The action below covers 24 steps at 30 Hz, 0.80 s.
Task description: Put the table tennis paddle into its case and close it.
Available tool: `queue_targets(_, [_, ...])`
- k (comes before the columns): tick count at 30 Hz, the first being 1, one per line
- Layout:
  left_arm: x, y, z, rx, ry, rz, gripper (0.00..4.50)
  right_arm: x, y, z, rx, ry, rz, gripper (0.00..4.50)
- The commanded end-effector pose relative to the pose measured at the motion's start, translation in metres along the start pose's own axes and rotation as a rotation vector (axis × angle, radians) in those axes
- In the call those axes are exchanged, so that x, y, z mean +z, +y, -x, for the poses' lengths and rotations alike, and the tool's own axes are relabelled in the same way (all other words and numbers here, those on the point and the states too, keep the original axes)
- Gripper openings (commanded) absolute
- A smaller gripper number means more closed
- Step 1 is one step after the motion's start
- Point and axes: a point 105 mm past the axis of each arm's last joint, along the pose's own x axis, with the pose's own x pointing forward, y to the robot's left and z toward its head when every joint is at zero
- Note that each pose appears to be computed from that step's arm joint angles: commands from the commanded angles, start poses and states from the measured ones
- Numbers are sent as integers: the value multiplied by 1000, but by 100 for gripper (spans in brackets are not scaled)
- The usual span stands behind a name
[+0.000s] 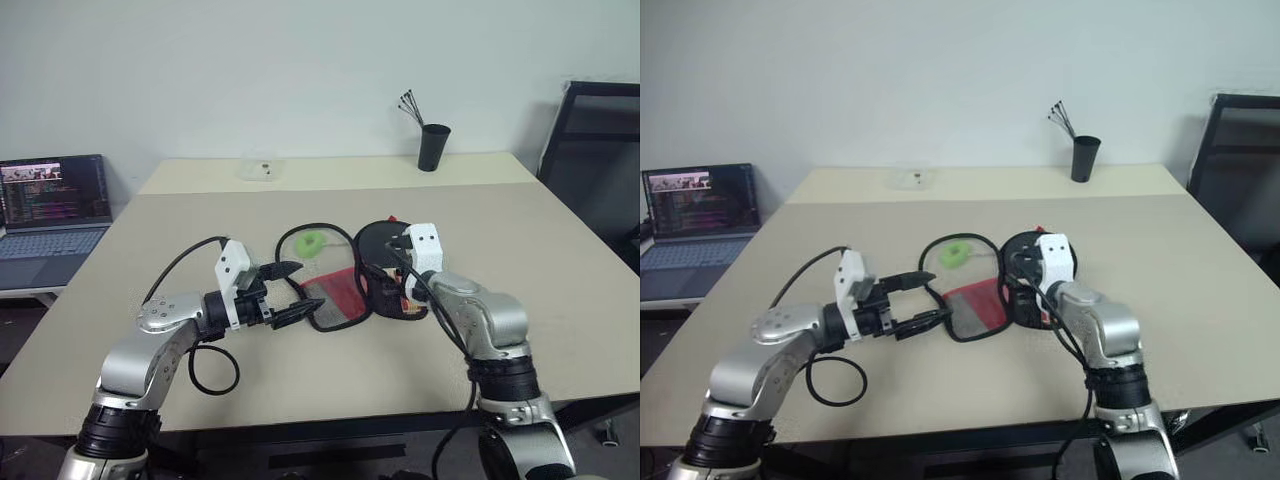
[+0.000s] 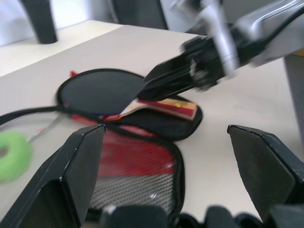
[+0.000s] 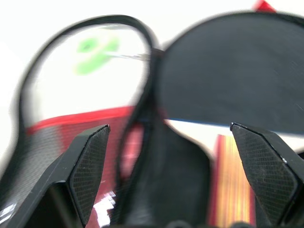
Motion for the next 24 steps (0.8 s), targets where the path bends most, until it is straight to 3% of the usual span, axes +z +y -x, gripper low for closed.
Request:
queue_targets(1, [4, 17, 15, 103, -1, -47, 450, 17, 3, 25, 90, -54, 98, 447])
queue_targets(8, [-15, 43, 27, 172, 85, -47, 450, 31, 0, 63, 252, -74, 228, 447])
queue_targets(9, [-17, 48, 26, 185, 92, -53, 432, 34, -2, 67, 261, -79, 251, 449])
queue_targets(12, [-28, 61, 25, 203, 144, -76, 357, 41, -1, 81, 326, -95, 315, 450])
queue_targets(17, [-47, 75, 17, 208, 220, -88, 178, 41, 1, 100, 415, -84, 412, 450])
queue_targets(22, [-64, 83, 4, 215, 272, -82, 2, 44, -1, 100, 403, -103, 429, 450])
queue_targets(24, [-71, 84, -7, 215, 281, -66, 2, 44, -1, 98, 392, -113, 428, 450])
